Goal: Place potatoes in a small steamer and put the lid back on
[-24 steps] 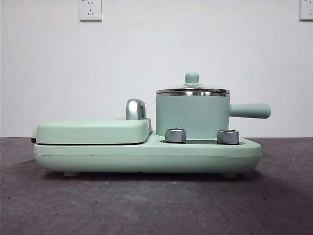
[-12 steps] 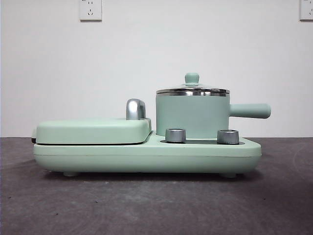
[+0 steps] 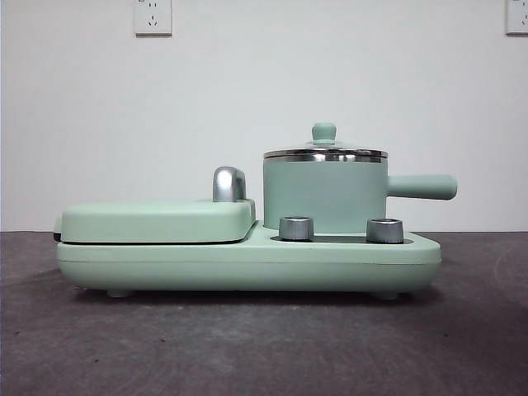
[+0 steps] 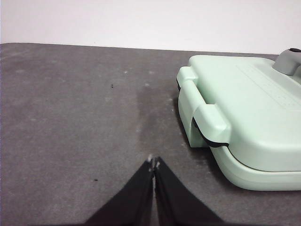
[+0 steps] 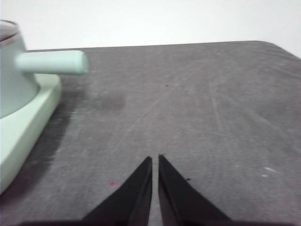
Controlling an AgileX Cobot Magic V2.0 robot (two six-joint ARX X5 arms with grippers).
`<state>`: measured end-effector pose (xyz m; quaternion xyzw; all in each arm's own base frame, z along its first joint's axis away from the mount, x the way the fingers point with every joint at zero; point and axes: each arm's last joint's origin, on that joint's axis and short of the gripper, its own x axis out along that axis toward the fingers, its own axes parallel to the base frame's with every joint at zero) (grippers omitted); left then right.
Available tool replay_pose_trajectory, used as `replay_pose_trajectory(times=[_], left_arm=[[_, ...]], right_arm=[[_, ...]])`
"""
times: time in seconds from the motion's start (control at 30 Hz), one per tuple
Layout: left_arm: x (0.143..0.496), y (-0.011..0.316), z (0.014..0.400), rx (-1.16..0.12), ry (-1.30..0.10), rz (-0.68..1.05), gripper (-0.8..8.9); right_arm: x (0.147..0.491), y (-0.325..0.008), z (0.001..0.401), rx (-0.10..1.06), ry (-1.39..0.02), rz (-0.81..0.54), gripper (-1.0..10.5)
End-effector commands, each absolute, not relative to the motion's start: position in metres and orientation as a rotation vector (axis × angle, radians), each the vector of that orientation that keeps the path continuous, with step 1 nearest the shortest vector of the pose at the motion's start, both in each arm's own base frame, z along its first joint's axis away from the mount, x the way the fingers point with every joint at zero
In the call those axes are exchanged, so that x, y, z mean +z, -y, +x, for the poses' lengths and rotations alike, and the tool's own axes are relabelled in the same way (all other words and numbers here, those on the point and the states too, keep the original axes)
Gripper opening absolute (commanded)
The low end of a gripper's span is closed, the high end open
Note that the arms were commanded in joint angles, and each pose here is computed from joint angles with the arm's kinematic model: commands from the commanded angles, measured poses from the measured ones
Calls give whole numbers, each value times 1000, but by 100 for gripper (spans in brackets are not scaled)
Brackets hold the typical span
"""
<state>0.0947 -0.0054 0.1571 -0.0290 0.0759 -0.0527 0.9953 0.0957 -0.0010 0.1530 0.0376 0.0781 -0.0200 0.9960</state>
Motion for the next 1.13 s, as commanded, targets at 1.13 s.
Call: replay_pose_trajectory(times=[1.13], left_arm=[[150,5,95,-97,-177,-61,6]], right_arm=[[152,0,96,10,-148,68,20]])
